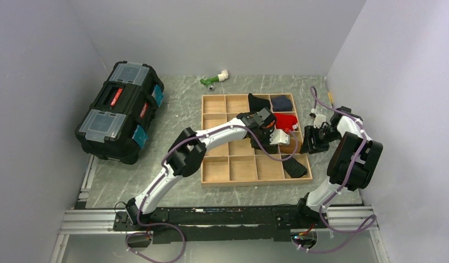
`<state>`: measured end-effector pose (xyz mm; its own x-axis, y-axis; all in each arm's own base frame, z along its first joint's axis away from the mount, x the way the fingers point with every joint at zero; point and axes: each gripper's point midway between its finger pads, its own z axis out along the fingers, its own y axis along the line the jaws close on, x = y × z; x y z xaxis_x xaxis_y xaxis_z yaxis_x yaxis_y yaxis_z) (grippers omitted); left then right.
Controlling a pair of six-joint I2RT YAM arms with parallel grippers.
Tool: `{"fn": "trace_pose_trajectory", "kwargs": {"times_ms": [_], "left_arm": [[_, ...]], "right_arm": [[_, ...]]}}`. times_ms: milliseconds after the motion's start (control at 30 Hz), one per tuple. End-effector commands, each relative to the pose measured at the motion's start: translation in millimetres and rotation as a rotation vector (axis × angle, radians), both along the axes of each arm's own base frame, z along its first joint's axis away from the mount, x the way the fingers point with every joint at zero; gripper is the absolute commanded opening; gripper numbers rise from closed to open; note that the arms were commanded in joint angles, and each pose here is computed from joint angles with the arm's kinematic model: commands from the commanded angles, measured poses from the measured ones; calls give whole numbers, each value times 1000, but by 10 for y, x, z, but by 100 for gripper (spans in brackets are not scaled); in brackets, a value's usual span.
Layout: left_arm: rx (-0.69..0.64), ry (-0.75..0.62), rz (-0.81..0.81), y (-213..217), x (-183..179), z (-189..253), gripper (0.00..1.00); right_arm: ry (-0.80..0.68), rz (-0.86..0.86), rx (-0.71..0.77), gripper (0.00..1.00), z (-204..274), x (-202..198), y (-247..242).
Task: Roll the underwear
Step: Place the underwear at the center of the board.
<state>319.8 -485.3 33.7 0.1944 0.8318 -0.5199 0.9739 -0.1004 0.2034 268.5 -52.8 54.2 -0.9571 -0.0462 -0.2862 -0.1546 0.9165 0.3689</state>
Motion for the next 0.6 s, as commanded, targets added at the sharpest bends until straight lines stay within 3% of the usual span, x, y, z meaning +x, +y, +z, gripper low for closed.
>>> {"fn": "trace_pose_trajectory", "kwargs": {"times_ms": [0,233,567], "left_arm": [[175,119,-27,302,-323,-551,30],[111,108,-14,220,-292,-372,47],[75,86,-14,175,-266,-110,55]], "right_arm": [[-19,8,24,53,34,34,10],[-15,7,24,54,38,31,8],[-12,0,27,54,34,24,8]]}}
